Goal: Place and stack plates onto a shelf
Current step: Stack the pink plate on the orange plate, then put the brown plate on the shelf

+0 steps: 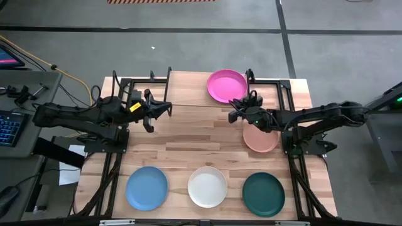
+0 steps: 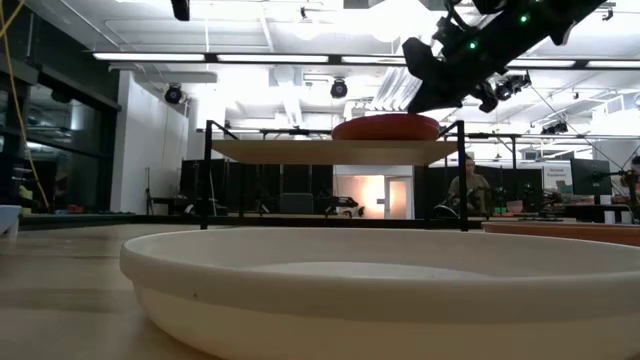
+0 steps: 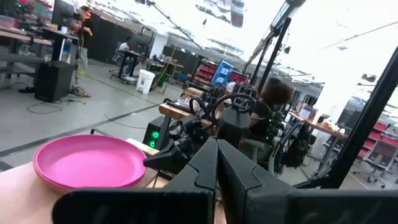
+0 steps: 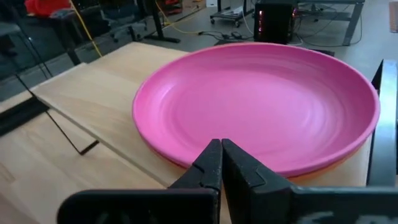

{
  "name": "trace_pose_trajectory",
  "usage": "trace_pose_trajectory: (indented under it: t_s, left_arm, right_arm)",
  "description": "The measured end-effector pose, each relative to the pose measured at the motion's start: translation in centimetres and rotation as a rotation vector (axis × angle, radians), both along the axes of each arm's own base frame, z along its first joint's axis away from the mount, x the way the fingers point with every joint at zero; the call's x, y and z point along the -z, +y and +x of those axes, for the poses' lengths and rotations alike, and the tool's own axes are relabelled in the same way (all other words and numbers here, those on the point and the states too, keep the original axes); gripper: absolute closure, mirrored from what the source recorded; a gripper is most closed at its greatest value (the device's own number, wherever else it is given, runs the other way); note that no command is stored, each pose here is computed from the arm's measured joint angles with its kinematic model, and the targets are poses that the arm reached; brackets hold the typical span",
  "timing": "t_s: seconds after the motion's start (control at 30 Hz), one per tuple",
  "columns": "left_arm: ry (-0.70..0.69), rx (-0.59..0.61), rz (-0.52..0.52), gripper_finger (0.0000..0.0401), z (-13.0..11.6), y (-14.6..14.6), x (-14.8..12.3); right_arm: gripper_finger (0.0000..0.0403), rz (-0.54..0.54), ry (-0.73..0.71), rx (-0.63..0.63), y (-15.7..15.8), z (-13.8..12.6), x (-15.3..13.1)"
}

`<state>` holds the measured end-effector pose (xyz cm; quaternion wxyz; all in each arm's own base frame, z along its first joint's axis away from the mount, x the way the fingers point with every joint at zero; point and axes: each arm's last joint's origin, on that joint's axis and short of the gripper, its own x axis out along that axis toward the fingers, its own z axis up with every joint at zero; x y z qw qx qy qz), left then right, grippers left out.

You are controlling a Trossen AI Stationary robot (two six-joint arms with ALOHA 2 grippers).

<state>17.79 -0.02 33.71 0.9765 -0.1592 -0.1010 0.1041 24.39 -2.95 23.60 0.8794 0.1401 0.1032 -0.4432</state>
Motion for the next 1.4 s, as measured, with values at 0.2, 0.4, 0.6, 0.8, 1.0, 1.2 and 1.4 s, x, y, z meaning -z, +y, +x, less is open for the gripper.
trace_pose_trajectory:
  t_s: [0.2,0.4,0.6,0.8,1.0,1.2,1.4]
  left_arm:
    - [0.001,0.000,0.000,0.0401,0.0,0.0,0.0]
    - [-0.001,0.001,-0.008,0.0401,0.0,0.0,0.0]
    - [-0.001,0.001,-0.008,0.0401,0.0,0.0,0.0]
    - [-0.002,0.001,-0.008,0.0401,0.0,0.0,0.0]
    - [-0.001,0.001,-0.008,0.0401,0.0,0.0,0.0]
    - [0.004,-0.011,0.001,0.0401,0.0,0.0,0.0]
    - [0.017,-0.016,0.032,0.0401,0.0,0.0,0.1]
  right_arm:
    - [0.0403,-0.028,0.027,-0.017,0.0,0.0,-0.1]
    - [0.0403,-0.040,0.052,-0.021,-0.2,0.0,0.0]
    - [0.0403,-0.040,0.076,-0.008,-0.5,-0.1,0.1]
    - [0.0403,-0.054,0.115,-0.023,-0.6,-0.2,0.2]
    - [0.0403,-0.086,0.076,-0.041,-0.4,0.2,-1.2]
    - [0.0403,-0.168,0.126,-0.073,-0.7,0.6,-2.6]
    - [0.0403,-0.107,-0.118,-0.204,0.0,-0.4,-5.5]
